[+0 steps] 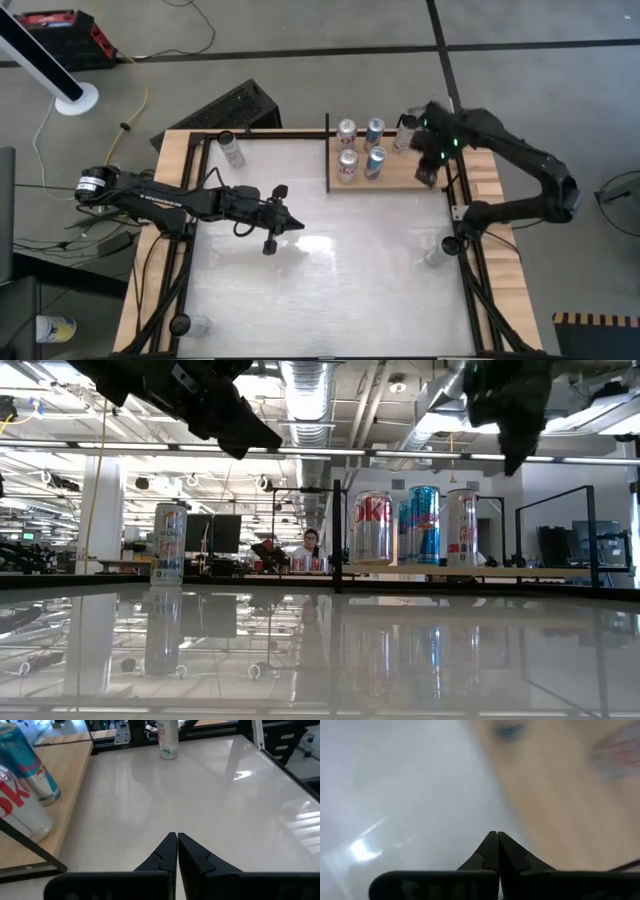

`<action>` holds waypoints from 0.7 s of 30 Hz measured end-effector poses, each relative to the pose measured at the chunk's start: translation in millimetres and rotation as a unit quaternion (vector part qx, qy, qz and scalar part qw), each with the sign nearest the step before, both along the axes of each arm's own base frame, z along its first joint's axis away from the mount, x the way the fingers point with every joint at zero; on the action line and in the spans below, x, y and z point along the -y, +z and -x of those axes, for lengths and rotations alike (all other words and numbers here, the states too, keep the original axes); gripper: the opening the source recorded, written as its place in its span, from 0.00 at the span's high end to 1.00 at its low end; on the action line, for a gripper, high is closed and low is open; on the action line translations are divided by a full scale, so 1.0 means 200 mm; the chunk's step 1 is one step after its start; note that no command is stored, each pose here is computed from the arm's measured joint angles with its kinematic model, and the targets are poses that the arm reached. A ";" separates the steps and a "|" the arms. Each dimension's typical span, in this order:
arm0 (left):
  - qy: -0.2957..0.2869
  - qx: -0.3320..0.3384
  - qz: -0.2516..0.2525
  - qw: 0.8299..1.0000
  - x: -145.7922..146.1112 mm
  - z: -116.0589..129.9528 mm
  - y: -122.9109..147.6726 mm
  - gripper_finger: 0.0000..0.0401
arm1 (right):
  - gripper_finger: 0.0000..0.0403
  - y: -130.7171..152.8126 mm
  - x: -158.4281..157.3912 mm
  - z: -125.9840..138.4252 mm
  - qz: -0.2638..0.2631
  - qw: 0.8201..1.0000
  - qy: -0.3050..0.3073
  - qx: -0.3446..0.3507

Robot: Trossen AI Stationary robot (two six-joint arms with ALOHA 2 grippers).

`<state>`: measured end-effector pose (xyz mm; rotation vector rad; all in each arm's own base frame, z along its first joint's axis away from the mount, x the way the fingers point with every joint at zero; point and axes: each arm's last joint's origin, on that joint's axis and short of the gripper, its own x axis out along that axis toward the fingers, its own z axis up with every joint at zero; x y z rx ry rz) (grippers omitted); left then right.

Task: Place canned beverage on shelf
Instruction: Put the white-pink soda can aligned with the other white-pink soda can on the shelf

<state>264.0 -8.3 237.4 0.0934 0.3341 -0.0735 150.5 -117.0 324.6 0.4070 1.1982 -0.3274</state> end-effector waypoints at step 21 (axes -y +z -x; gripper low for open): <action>-0.044 0.011 -0.100 0.994 0.00 0.00 0.00 1.00 | 0.94 0.10 -0.87 0.20 -0.142 0.969 -0.177 -0.096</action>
